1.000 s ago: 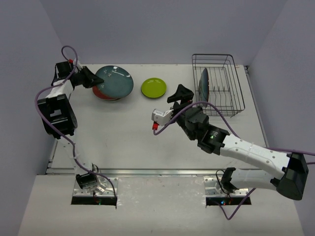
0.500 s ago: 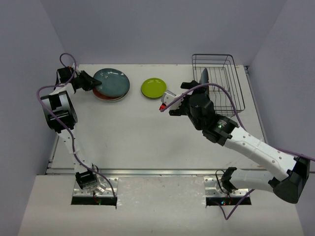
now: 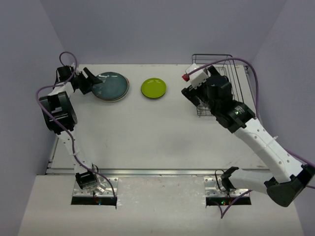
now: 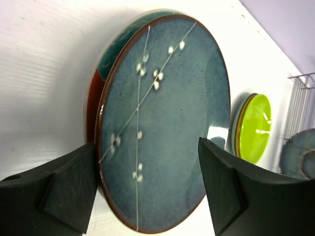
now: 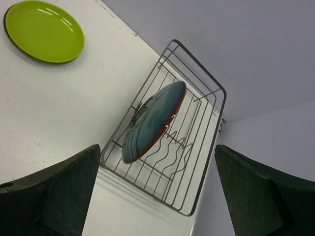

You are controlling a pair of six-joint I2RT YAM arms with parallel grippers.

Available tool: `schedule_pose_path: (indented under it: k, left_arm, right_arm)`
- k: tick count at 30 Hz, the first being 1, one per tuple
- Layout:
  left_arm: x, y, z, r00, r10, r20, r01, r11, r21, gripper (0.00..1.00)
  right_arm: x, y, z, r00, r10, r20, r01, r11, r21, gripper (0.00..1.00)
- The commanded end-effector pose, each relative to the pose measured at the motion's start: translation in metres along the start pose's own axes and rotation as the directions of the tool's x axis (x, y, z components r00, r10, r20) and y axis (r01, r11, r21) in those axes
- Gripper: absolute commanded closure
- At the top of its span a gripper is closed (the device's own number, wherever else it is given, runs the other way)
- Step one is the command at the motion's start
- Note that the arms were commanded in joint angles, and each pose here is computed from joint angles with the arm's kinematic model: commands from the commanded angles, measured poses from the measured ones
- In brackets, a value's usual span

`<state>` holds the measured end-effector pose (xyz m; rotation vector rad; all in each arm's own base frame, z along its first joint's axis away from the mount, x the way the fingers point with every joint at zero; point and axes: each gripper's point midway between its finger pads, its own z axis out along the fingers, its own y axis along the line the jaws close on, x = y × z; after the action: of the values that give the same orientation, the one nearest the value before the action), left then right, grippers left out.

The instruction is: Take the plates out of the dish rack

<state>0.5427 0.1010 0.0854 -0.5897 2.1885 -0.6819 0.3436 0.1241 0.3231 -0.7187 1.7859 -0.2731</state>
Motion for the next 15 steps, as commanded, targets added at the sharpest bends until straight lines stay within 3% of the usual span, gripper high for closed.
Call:
schedule_pose_path:
  k: [1,4,8,13,15]
  left_arm:
    - [-0.047,0.000,-0.048,0.959,0.252,0.132,-0.215,0.945,-0.245,0.15]
    - [-0.064,-0.015,-0.081,0.887,0.432,0.164,-0.316,0.826,-0.466,0.13]
    - [-0.077,-0.061,-0.128,0.700,0.685,0.202,-0.425,0.627,-0.653,0.11]
    - [-0.043,-0.118,-0.158,0.605,0.762,0.232,-0.523,0.599,-0.606,0.08]
    - [-0.026,-0.122,-0.158,0.608,0.766,0.208,-0.556,0.598,-0.577,0.07]
  right_arm:
    - [0.025,0.010,0.009,0.920,0.353,-0.169,-0.373,0.921,-0.113,0.01]
    - [0.038,0.005,0.019,0.854,0.452,-0.256,-0.494,0.860,-0.129,0.02]
    - [0.064,0.000,0.039,0.802,0.486,-0.347,-0.549,0.828,-0.108,0.05]
    - [0.078,-0.007,0.061,0.773,0.501,-0.391,-0.573,0.814,-0.090,0.05]
    - [0.088,-0.002,0.075,0.767,0.475,-0.432,-0.567,0.817,-0.109,0.05]
